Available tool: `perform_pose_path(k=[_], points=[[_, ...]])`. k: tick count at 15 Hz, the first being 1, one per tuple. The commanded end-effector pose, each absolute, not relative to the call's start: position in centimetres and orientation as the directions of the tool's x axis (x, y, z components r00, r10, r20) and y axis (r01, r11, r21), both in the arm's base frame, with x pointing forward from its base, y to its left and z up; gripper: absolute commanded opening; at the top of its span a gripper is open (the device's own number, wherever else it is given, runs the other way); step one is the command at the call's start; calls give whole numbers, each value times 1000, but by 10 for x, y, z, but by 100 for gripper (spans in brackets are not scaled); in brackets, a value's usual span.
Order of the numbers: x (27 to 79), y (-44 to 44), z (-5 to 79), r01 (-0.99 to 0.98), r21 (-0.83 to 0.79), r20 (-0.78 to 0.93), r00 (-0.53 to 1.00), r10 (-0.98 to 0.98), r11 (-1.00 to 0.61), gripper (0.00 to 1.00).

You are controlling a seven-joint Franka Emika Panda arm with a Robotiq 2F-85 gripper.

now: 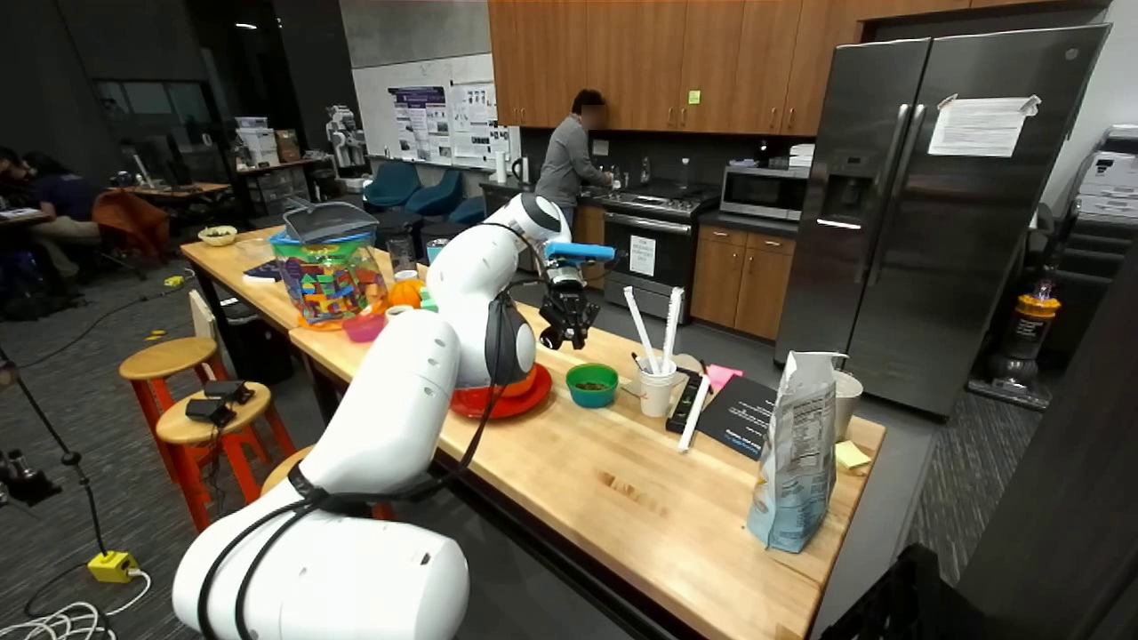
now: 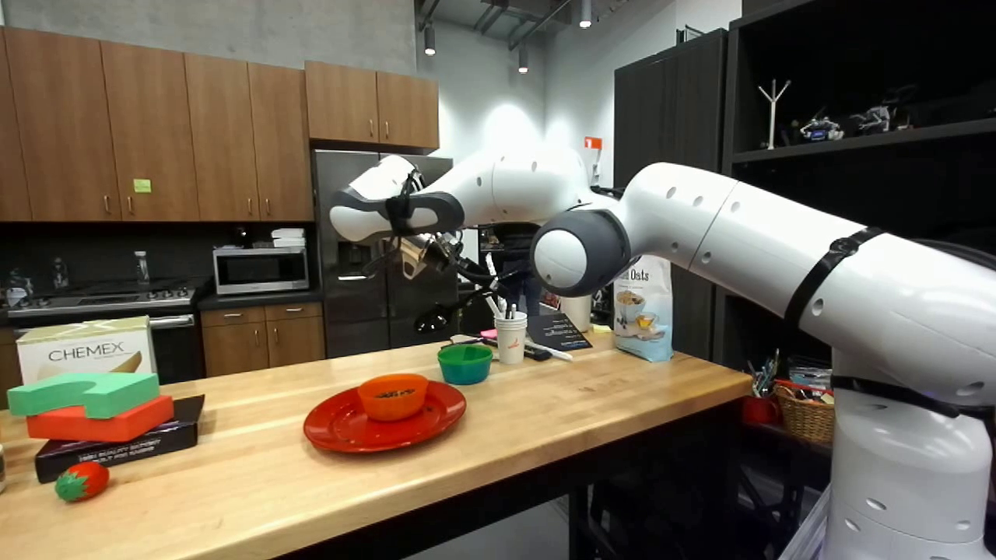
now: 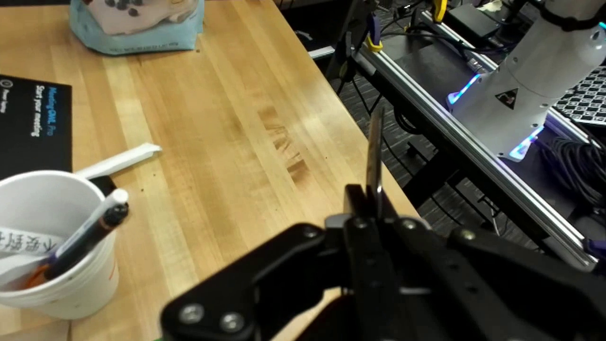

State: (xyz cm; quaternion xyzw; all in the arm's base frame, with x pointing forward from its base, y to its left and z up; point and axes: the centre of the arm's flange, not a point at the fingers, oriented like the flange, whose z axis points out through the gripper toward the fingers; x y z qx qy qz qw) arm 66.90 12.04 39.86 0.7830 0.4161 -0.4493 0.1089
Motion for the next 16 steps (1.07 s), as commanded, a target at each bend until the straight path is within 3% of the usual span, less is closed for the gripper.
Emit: perform_pose_path(k=[1,9,16], points=[[724,122,420,690,-158,-830,295,474,-706,1],[720,91,413,570,-52,-884,356,304,-820,1],[726,83,390,539,35,-938,309,159,-842,1]])
